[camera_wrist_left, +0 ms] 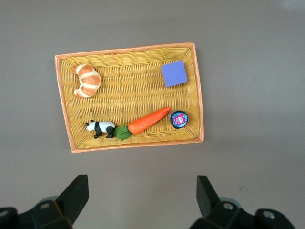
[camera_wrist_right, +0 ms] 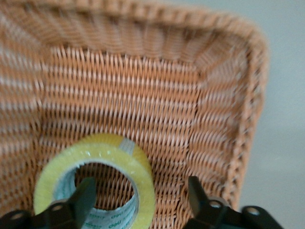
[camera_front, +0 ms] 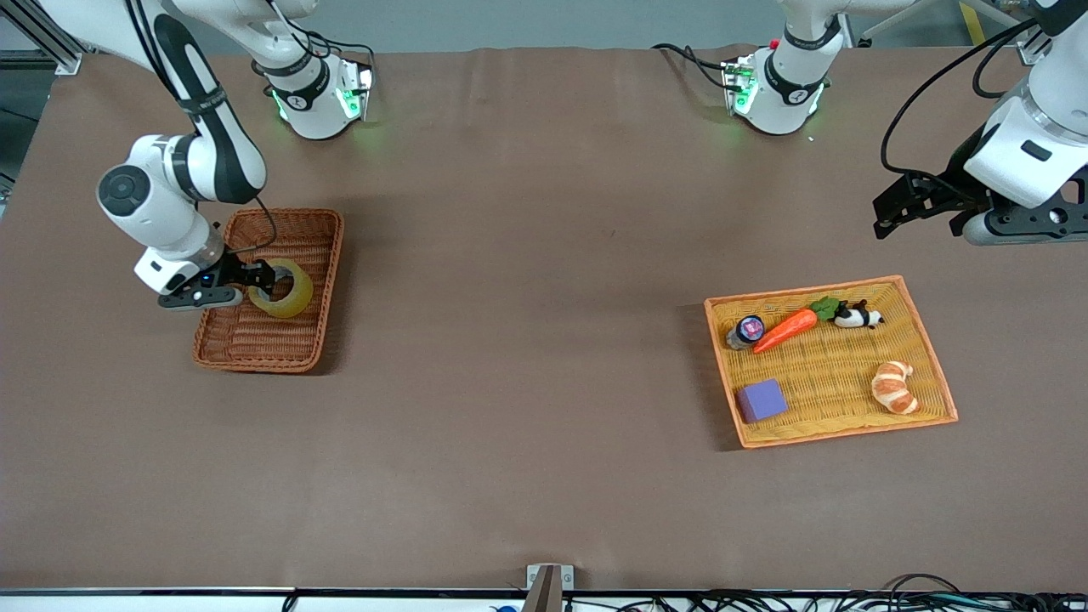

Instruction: Move tape to another basket

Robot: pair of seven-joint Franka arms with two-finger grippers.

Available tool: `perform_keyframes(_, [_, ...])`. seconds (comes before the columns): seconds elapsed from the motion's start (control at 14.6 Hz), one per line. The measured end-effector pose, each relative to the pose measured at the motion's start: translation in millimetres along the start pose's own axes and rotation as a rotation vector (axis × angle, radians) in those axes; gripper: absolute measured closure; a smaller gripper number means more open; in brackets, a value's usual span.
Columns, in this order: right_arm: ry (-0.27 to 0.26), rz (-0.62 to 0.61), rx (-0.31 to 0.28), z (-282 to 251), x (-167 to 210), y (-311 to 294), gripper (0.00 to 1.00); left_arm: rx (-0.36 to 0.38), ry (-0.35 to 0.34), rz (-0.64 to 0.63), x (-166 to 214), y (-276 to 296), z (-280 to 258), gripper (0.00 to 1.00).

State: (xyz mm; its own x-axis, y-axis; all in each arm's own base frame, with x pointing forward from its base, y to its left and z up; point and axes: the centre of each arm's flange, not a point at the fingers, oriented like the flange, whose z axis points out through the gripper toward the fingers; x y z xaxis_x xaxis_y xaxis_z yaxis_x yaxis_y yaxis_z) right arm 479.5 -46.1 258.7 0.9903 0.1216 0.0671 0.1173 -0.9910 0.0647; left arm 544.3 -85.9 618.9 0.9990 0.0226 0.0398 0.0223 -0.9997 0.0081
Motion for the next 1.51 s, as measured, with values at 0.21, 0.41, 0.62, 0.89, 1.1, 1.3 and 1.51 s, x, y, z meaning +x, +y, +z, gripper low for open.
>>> perform_keyframes(0.21, [0.056, 0.048, -0.01, -57, 28, 9, 0.0, 0.001, -0.004, 0.002, 0, -1, 3, 0.0])
perform_keyframes(0.41, [0.012, 0.114, -0.011, -124, 57, 18, 0.0, 0.001, -0.005, -0.001, 1, -7, 3, 0.0])
perform_keyframes(0.62, [-0.011, 0.14, -0.019, -222, 92, 18, 0.0, 0.002, -0.005, 0.016, 2, -15, 3, 0.0])
perform_keyframes(0.89, [-0.006, 0.161, 0.009, -329, 104, 21, 0.0, 0.002, -0.006, 0.025, 2, -14, 4, 0.0])
perform_keyframes(1.1, [-0.019, 0.169, 0.017, -379, 97, 23, 0.0, 0.003, -0.012, 0.027, 2, -13, 7, 0.0])
perform_keyframes(1.3, [-0.048, 0.18, 0.021, -403, 88, 25, 0.0, 0.003, -0.015, 0.027, 2, -12, 8, 0.0])
perform_keyframes(1.51, [-0.079, 0.189, 0.027, -391, 91, 30, 0.0, 0.003, -0.016, 0.027, 1, -12, 8, 0.0])
